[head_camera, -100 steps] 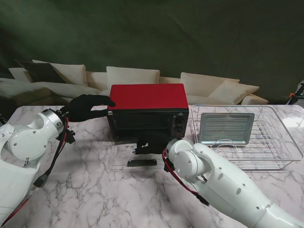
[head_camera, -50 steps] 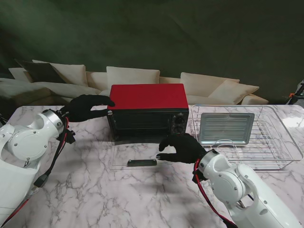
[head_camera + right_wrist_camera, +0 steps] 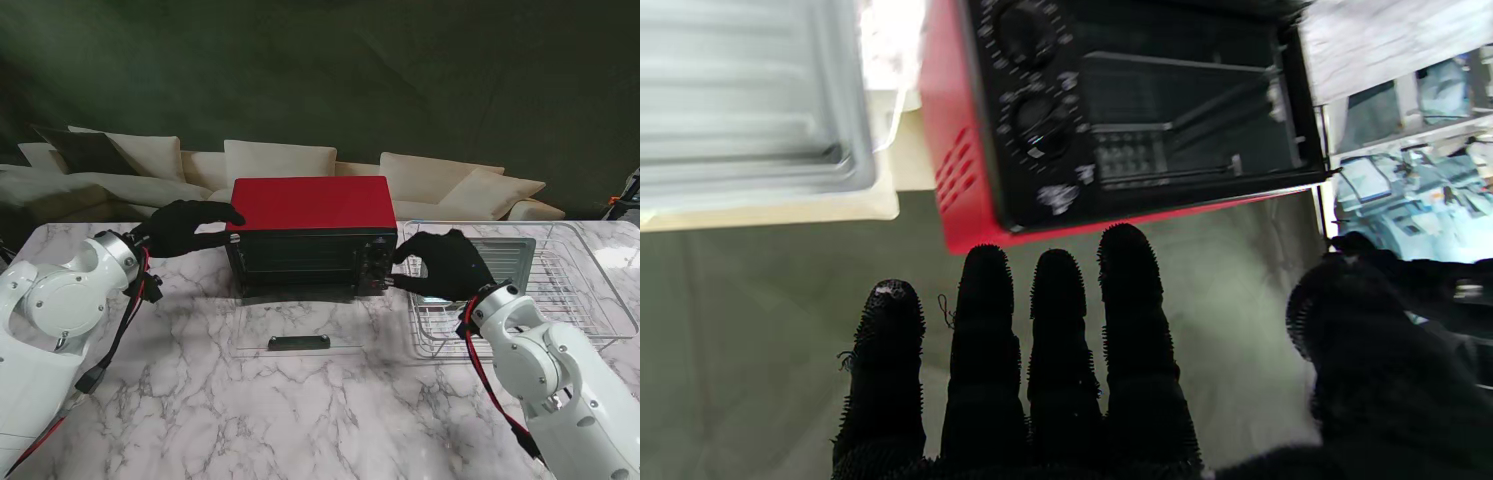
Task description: Slide the trays into the oven
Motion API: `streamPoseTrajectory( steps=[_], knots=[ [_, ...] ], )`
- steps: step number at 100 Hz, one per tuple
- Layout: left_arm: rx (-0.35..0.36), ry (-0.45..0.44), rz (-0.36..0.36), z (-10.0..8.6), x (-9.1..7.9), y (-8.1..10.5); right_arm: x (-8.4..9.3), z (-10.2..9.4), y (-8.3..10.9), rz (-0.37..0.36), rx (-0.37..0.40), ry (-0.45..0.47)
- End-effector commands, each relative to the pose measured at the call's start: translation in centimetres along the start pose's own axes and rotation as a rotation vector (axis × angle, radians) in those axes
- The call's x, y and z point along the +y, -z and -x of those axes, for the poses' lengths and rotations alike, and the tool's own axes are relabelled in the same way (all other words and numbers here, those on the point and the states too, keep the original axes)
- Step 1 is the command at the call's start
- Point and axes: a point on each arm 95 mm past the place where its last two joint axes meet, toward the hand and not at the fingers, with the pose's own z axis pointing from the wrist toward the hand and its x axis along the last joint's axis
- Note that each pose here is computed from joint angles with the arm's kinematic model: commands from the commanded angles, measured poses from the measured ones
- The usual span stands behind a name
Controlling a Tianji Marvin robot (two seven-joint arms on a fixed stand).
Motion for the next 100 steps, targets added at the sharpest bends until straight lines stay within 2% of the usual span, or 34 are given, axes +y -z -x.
streamPoseTrajectory(
  steps=[1, 21, 34, 49, 71, 100],
  knots=[
    [-0.001, 0.005, 0.011, 0.0, 0.4, 0.0, 1.6, 1.5, -0.9, 0.029, -0.029, 0.034],
    [-0.006, 0.005, 0.006, 0.2, 0.7, 0.2, 3.1, 5.4, -3.4, 0.028, -0.087, 0.198],
    [-0.011, 0.018, -0.001, 0.2, 1.2, 0.3, 3.1, 7.5, -4.9, 0.004, -0.17, 0.196],
    [-0.004, 0.04, -0.012, -0.1, 1.8, 0.3, 2.9, 10.0, -6.2, -0.05, -0.239, 0.26],
    [0.029, 0.067, -0.024, -1.4, 2.8, 0.1, 2.4, 12.6, -7.1, -0.111, -0.323, 0.307],
    [0.055, 0.075, -0.036, -2.1, 3.6, 0.2, 1.1, 15.1, -7.0, -0.19, -0.404, 0.342]
  ],
)
